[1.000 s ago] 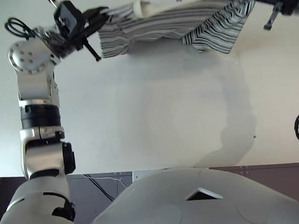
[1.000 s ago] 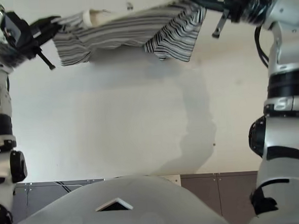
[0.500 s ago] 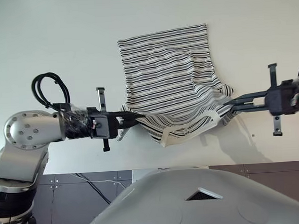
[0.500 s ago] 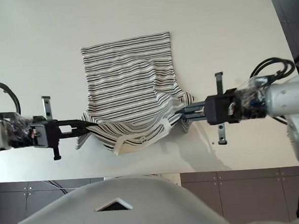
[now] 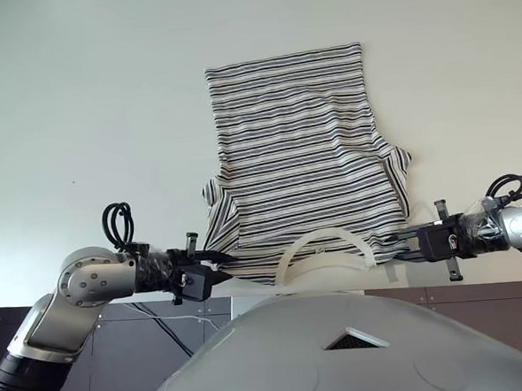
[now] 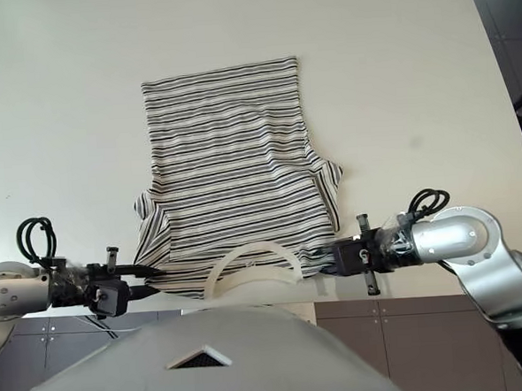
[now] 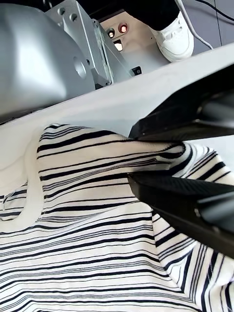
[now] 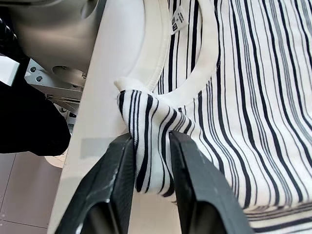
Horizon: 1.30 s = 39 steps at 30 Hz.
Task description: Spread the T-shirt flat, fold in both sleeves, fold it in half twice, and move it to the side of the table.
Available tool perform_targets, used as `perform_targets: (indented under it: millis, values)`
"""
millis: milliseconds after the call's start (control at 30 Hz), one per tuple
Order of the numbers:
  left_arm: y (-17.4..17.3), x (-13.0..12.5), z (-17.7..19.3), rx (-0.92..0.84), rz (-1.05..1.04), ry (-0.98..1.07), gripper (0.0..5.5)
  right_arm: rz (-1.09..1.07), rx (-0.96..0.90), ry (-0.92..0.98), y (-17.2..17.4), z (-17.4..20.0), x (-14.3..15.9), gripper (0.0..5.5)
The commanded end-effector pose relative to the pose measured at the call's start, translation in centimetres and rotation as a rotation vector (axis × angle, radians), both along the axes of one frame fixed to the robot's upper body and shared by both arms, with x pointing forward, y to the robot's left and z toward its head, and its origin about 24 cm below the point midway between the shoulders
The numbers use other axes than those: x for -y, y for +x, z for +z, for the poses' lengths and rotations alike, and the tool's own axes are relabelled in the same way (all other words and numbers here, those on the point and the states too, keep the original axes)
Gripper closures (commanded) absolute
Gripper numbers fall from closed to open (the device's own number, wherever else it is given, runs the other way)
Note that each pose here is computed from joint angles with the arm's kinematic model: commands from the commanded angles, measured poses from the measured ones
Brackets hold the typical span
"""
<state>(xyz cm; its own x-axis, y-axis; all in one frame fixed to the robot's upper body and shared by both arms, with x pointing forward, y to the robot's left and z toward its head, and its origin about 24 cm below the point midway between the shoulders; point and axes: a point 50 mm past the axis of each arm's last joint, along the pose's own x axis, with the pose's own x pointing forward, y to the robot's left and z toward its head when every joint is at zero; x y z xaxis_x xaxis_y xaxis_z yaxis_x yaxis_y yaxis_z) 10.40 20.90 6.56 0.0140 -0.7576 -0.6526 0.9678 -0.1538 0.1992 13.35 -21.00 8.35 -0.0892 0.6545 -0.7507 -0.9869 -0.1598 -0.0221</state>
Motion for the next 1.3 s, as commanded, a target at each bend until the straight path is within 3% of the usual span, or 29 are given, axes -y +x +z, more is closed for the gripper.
perform_targets:
  millis: [33, 200, 333, 467, 600, 800, 933, 1133, 1300]
  values:
    - [0.4, -1.2, 1.3, -0.045, 0.057, 0.052, 4.01, -0.097, -0.077, 0.045, 0.2, 1.7, 1.3, 4.25]
    - [1.5, -3.4, 2.8, -0.133, 0.187, 0.080, 4.01, -0.300, -0.190, 0.170, 1.8, 3.8, 3.7, 4.25]
    - [5.3, -2.4, 4.5, 0.009, 0.361, -0.094, 4.01, -0.413, 0.018, 0.163, 5.5, 3.3, 4.7, 4.25]
    - [5.1, -0.2, 0.4, 0.135, 0.328, 0.039, 4.01, -0.466, 0.064, 0.155, 7.7, -0.7, 4.0, 4.25]
    - [4.7, -0.1, -2.5, 0.195, 0.227, 0.190, 4.01, -0.481, 0.113, 0.120, 9.2, -3.9, 3.9, 4.25]
    - [6.1, -3.3, -5.0, 0.282, 0.169, 0.368, 4.01, -0.368, 0.173, -0.109, 8.8, -6.0, 7.2, 4.25]
    - [5.9, -4.1, -6.2, 0.276, 0.127, 0.390, 4.01, -0.310, 0.202, -0.148, 9.3, -5.5, 7.8, 4.25]
    - [3.9, -2.6, -4.4, 0.083, 0.143, 0.173, 4.01, -0.215, 0.099, -0.128, 6.4, -4.0, 7.1, 4.25]
    - [3.7, -3.3, -4.1, 0.062, 0.155, 0.216, 4.01, -0.248, 0.149, -0.116, 6.9, -2.6, 6.7, 4.25]
